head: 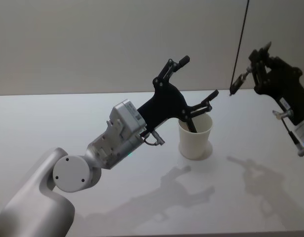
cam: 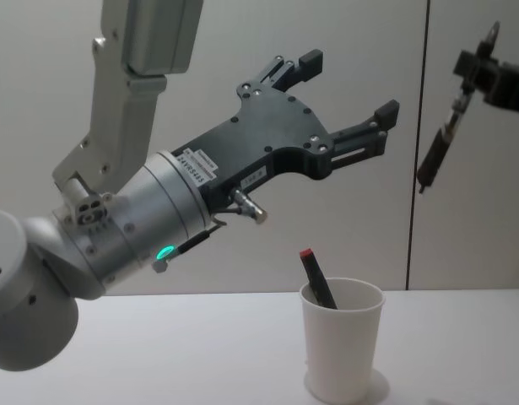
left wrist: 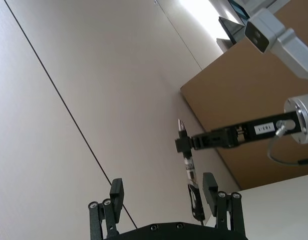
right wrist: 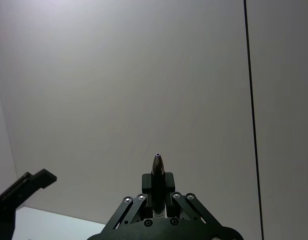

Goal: Place the pen into the pen holder.

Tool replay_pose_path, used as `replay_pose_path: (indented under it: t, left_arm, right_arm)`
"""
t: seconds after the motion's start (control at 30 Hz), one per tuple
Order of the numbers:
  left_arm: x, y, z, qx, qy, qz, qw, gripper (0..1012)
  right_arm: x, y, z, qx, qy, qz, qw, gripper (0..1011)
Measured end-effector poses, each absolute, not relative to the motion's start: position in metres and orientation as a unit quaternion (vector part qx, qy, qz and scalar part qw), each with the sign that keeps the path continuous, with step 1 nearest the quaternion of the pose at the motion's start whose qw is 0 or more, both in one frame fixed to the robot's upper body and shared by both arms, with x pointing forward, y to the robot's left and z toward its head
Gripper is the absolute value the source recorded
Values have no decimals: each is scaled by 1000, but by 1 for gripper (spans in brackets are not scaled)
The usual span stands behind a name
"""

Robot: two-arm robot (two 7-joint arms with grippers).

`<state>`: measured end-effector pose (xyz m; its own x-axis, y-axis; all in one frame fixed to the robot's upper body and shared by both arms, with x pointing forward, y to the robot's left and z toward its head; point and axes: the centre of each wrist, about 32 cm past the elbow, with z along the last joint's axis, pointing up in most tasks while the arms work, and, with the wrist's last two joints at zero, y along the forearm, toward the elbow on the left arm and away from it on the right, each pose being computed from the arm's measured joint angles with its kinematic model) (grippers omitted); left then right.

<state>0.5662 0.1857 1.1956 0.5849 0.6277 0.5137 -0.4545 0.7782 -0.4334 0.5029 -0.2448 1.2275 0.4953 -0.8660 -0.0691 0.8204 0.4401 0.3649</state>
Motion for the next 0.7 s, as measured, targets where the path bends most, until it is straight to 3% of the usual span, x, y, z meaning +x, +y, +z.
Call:
replay_pose_path:
  t: [0.7]
  left_arm:
    - [566, 186, 1196, -129, -336, 307, 881, 1003]
  right_arm:
    - [522, -238, 1176, 145, -40, -498, 854, 129]
